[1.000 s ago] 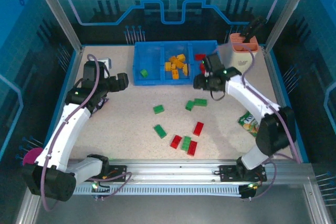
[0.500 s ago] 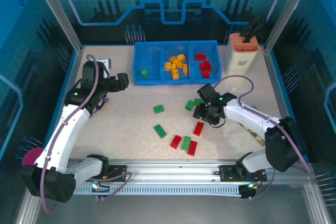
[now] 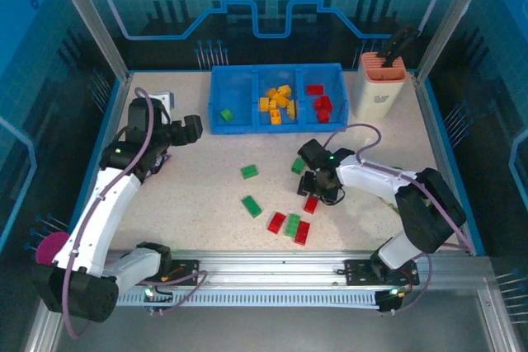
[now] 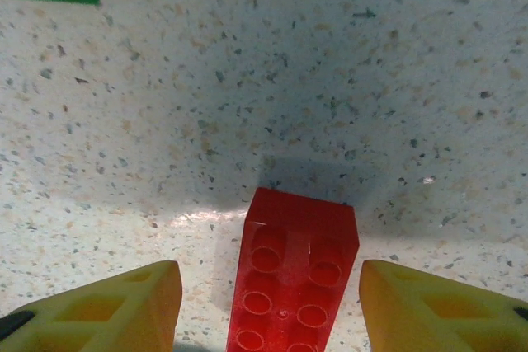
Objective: Sort the legos into containers by color
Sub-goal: Pick up the lego from the bottom-center of the table.
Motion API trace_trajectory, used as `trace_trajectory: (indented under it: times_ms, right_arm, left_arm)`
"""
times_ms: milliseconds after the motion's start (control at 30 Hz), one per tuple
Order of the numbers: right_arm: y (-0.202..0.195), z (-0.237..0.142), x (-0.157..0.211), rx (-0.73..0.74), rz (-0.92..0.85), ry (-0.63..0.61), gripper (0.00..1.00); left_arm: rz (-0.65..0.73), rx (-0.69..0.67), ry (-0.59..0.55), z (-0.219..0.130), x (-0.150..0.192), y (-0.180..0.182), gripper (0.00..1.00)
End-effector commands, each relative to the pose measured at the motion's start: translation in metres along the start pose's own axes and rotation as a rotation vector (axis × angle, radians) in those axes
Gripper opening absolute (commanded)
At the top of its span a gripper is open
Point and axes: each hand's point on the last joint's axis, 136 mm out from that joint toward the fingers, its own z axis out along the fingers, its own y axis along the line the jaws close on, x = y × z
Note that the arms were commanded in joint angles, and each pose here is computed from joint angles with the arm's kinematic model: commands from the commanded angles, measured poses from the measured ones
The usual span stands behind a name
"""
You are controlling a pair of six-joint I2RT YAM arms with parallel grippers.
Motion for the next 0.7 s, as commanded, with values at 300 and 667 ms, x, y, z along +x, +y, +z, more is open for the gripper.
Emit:
trace_trajectory:
  times_ms: [300, 667]
  right_arm:
    - [-0.009, 0.027, 0.035, 0.094, -0.077, 0.099, 0.42]
    - [-0.035, -0.027, -0.019, 0.168, -0.346, -0.018, 0.27]
  left_arm:
    - [-0.006, 0.022, -0.017, -0.001, -0.002, -0.001, 0.92]
    - [-0.01, 0.026, -0.006, 0.002, 0.001, -0.002, 0.92]
